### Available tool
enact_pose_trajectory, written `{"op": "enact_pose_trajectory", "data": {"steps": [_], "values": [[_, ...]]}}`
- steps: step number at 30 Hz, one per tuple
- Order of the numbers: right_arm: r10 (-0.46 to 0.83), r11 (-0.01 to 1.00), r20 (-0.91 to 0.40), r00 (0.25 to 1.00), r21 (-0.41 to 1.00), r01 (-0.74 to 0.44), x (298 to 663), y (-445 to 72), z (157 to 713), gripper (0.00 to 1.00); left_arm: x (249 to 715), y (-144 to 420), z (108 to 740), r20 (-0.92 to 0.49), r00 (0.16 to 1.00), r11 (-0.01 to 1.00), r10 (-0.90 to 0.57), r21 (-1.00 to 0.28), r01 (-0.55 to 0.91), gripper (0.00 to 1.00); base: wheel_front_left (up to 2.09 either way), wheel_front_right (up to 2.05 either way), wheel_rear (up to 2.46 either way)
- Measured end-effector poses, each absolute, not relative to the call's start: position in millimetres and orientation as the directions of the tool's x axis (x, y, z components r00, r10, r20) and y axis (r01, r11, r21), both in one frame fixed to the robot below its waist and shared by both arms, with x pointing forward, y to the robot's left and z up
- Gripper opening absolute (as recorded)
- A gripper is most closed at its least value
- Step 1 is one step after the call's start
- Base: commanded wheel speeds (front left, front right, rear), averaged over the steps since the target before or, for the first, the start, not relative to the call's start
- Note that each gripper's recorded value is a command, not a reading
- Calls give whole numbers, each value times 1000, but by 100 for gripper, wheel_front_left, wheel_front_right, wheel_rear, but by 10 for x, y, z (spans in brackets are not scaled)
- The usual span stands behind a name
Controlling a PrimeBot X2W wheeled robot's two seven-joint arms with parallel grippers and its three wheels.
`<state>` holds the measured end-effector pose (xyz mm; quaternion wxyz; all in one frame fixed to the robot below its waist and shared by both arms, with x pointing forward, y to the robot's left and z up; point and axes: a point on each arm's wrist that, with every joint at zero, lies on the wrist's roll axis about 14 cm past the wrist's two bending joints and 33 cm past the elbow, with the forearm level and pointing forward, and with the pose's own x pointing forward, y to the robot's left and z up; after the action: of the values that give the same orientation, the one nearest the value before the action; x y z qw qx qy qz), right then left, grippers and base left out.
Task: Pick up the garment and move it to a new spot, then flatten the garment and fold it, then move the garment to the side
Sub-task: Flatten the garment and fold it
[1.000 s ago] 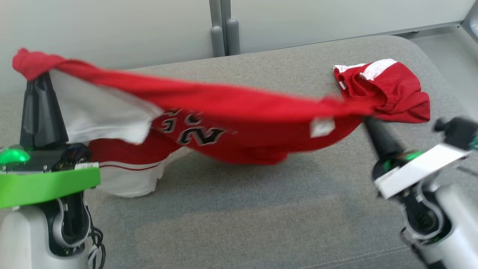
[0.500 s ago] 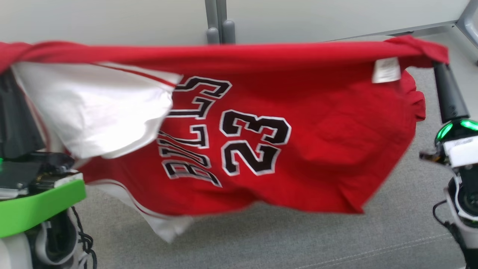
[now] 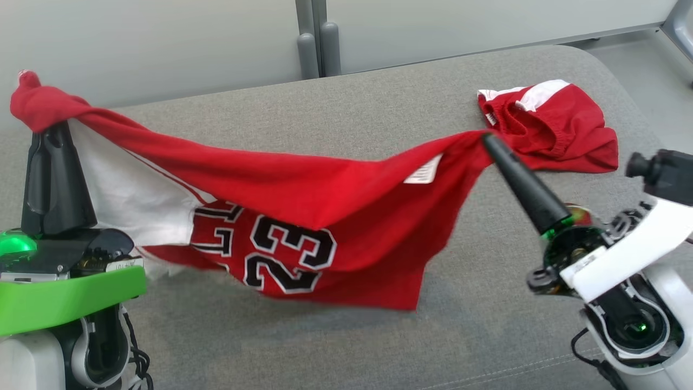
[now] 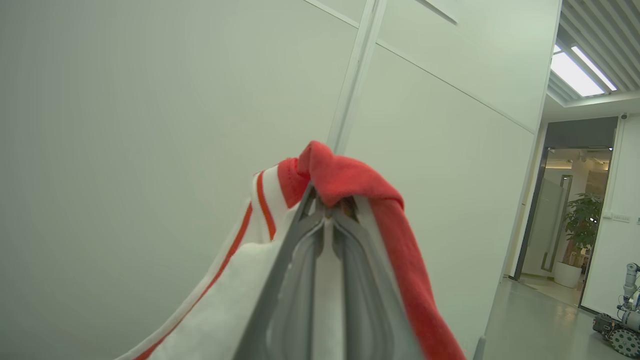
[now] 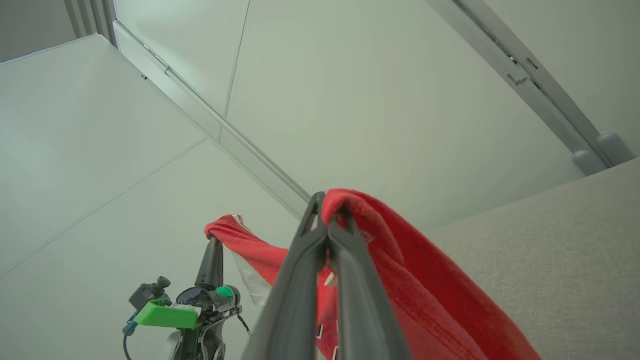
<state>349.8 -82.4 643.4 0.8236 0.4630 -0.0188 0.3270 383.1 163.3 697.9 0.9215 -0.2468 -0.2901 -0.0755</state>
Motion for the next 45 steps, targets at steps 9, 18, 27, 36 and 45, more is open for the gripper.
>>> {"op": "enact_pose_trajectory", "data": {"steps": [9,18,27,36,45], "values": [[507,425,369,779,680,-598,3588,-948,6617,0,3858,1638,6963,567,823,863,7,-419,281,0,0,0,0],[327,508,572,752,564,-651,3589,-1448,7237,0,3662,1682,7259,654,756,866,21,-389,313,0,0,0,0],[312,497,672,671,487,-719,3325,-1488,7590,0,3335,1663,7669,756,654,871,-7,-316,375,0,0,0,0],[374,559,511,774,542,-628,3549,-1469,7154,0,3552,1493,7420,645,760,837,-82,-369,404,0,0,0,0],[224,811,593,773,326,-485,4427,-1775,7885,0,4494,1537,7313,499,858,906,-125,-296,304,0,0,0,0]]}}
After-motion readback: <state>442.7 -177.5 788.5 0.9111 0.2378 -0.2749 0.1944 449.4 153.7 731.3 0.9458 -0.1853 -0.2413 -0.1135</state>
